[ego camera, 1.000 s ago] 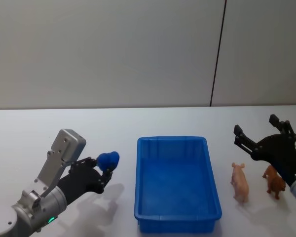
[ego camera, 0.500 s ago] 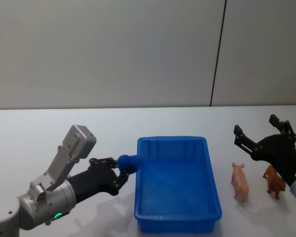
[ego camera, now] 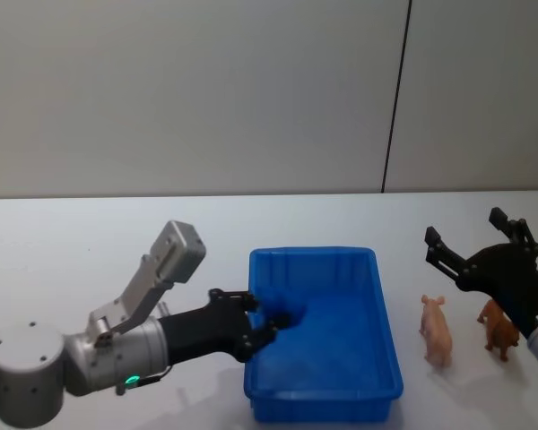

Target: Pick up the two dolls from the table and place them into the box.

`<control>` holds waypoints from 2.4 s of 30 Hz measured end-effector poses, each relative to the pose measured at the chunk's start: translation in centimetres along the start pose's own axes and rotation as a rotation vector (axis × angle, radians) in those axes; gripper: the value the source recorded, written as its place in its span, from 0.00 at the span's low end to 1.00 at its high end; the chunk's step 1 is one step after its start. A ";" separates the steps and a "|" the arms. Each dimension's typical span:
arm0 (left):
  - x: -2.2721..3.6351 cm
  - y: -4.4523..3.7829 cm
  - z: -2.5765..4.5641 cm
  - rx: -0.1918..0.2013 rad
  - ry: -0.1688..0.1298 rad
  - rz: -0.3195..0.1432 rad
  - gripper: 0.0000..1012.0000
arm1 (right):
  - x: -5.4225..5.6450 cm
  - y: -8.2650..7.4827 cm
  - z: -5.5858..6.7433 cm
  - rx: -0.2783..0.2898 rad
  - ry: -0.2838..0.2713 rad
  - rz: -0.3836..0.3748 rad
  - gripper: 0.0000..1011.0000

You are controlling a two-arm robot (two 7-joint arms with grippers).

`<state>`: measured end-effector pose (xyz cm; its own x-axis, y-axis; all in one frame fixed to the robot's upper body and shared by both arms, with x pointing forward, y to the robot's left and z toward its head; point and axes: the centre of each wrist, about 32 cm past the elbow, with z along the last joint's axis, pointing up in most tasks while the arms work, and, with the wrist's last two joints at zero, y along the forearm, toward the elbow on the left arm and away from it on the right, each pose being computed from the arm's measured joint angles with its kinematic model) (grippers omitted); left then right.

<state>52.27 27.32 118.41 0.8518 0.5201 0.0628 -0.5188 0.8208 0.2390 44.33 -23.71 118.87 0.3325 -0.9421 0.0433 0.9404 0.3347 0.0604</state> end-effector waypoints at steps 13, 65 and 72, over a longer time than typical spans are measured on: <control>1.69 -3.42 0.44 -0.034 -0.002 -0.195 0.68 | 0.0 0.0 0.0 0.000 0.000 0.000 0.99; -2.97 1.94 0.25 0.054 0.084 0.357 0.99 | 0.0 0.0 0.0 0.000 0.000 0.000 0.99; -4.03 2.67 -0.17 0.073 0.116 0.465 0.99 | 0.1 -0.1 0.0 0.000 -0.001 -0.001 0.99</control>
<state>47.44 27.45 118.63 0.5147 0.8544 0.0719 -0.8328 0.4782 0.2788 44.24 -23.83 118.91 0.3310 -0.9426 0.0445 0.9409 0.3333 0.0606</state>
